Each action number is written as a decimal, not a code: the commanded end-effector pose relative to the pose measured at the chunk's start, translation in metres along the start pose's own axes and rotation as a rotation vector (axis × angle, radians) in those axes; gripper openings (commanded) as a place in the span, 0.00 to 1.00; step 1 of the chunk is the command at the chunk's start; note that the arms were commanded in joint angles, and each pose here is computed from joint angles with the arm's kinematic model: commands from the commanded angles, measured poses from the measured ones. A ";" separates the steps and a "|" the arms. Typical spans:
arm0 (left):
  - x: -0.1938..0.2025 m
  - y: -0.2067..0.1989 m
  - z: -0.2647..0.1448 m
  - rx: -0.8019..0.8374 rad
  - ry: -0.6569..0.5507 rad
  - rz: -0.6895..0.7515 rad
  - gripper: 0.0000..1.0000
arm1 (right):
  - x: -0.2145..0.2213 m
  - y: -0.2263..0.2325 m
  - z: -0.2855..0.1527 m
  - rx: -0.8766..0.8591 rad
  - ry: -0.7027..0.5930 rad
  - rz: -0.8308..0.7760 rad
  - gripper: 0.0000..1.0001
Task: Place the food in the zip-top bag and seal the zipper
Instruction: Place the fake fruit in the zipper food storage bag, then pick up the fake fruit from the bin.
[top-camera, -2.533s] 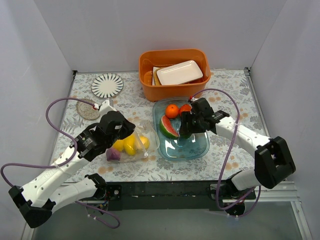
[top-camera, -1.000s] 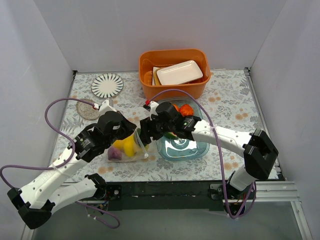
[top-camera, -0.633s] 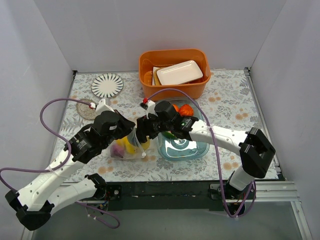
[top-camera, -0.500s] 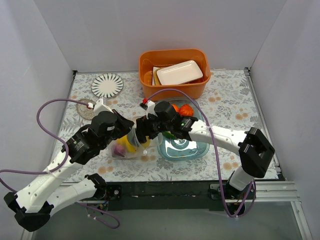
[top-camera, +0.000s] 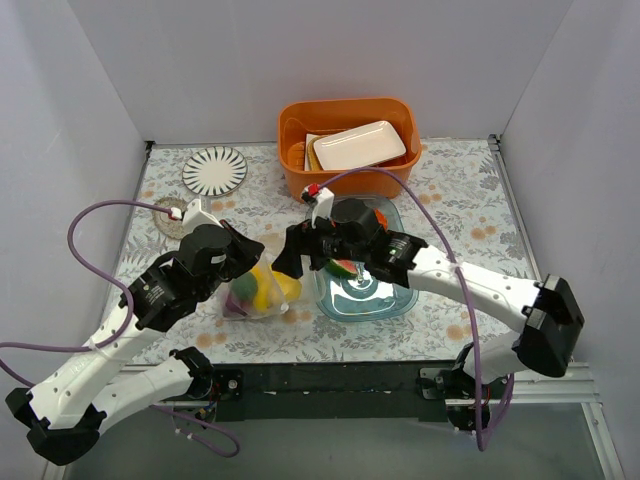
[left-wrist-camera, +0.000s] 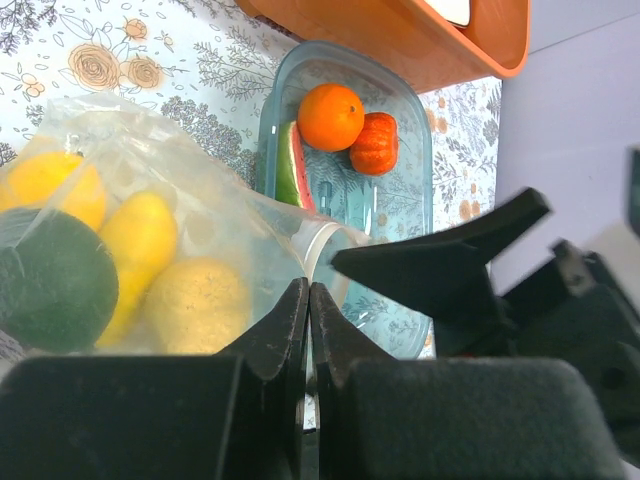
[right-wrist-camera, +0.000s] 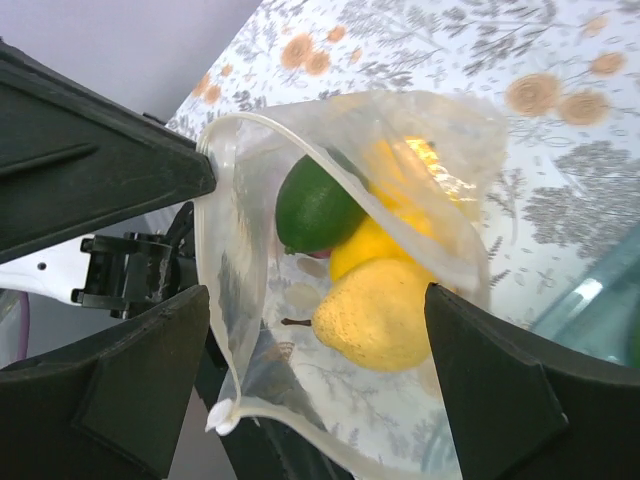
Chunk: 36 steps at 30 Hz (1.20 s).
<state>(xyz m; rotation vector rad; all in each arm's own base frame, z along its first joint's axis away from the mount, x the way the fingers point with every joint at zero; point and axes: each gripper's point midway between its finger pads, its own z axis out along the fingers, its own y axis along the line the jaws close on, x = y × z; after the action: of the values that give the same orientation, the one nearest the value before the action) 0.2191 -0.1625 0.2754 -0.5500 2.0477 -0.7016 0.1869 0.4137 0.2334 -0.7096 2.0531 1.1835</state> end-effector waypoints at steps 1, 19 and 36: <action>-0.013 -0.006 -0.006 0.018 -0.043 -0.027 0.00 | -0.020 -0.029 -0.033 0.187 -0.107 -0.032 0.95; -0.001 0.003 0.005 -0.013 -0.017 -0.018 0.00 | -0.013 -0.213 -0.103 0.835 -0.089 0.159 0.98; 0.000 0.009 0.002 -0.023 -0.018 -0.018 0.00 | -0.010 -0.301 -0.065 0.910 0.223 -0.310 0.98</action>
<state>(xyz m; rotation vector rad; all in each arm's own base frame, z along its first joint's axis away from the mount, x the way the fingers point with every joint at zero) 0.2191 -0.1629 0.2670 -0.5667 2.0630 -0.6935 0.3769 0.2194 0.0909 -0.5073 2.3623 -0.0286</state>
